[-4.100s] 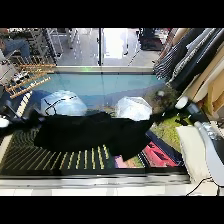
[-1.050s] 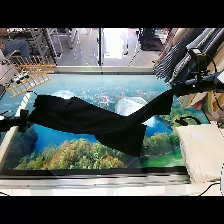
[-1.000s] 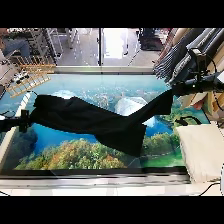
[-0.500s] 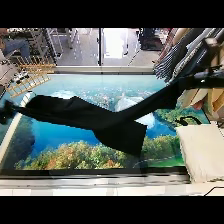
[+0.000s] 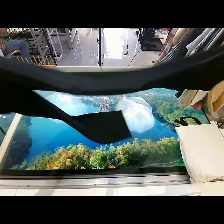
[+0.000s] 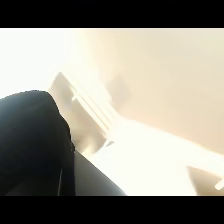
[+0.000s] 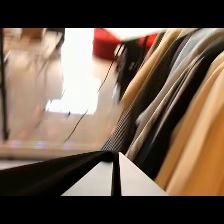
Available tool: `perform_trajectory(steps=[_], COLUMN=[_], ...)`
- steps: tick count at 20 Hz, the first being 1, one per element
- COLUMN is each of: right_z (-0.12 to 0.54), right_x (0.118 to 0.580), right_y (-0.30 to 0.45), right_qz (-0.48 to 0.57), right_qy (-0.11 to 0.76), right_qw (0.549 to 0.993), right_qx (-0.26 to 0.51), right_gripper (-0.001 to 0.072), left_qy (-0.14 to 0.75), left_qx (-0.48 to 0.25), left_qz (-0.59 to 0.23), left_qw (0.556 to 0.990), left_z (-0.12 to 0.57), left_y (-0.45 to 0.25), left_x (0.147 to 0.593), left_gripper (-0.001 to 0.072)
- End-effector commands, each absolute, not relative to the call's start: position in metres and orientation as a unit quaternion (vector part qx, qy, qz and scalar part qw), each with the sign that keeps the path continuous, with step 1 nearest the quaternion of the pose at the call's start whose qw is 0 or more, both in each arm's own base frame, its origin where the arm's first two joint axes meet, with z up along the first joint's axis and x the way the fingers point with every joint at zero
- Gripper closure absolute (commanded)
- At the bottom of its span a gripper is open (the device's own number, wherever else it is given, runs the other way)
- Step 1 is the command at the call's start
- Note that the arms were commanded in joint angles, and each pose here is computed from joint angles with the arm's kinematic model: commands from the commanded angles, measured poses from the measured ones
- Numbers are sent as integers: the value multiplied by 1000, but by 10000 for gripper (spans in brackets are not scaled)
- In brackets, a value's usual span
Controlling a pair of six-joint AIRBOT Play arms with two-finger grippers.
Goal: Fold the clothes and pants, and hang the long-sleeved shirts on hangers.
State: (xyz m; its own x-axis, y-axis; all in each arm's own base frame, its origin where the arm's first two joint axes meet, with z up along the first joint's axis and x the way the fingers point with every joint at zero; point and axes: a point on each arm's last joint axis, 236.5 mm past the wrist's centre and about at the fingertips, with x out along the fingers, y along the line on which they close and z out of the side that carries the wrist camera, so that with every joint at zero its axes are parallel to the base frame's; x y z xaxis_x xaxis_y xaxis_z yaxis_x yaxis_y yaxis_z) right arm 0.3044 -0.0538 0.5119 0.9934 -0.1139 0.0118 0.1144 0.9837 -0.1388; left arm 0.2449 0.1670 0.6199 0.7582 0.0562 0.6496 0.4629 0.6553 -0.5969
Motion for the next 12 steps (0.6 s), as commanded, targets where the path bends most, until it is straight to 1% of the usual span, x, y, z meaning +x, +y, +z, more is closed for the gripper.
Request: perform_trajectory(steps=[1, 2, 4, 5, 6, 7, 8, 9, 11, 12], right_z=[590, 598, 594, 583, 563, 534, 497, 453, 376, 343], right_x=[218, 206, 202, 209, 221, 236, 253, 270, 297, 309], right_y=[-50, -49, -47, -49, -49, -49, -46, -37, -12, -3], right_qz=[-129, -140, -140, -135, -122, -101, -72, -26, 69, 96], right_qy=[-130, -144, -135, -111, -70, -12, 60, 138, 262, 306], right_qw=[974, 970, 970, 974, 980, 987, 990, 987, 962, 947], right_qx=[-131, -141, -149, -145, -137, -125, -108, -81, -24, 8], right_gripper=[702, 702, 702, 702, 702, 701, 701, 701, 701, 701], left_qy=[-490, -493, -471, -446, -409, -352, -274, -195, -39, 33], left_qx=[-357, -343, -315, -306, -295, -294, -309, -319, -322, -326], left_qz=[-155, -139, -110, -93, -64, -26, 26, 84, 186, 206], left_qw=[780, 788, 817, 836, 861, 888, 911, 924, 928, 922], left_z=[690, 688, 677, 667, 651, 626, 587, 544, 450, 403], left_y=[151, 157, 167, 173, 181, 193, 210, 229, 261, 266], left_x=[127, 120, 122, 134, 151, 176, 204, 228, 264, 281], left_gripper=[694, 694, 694, 694, 694, 694, 694, 695, 694, 694])
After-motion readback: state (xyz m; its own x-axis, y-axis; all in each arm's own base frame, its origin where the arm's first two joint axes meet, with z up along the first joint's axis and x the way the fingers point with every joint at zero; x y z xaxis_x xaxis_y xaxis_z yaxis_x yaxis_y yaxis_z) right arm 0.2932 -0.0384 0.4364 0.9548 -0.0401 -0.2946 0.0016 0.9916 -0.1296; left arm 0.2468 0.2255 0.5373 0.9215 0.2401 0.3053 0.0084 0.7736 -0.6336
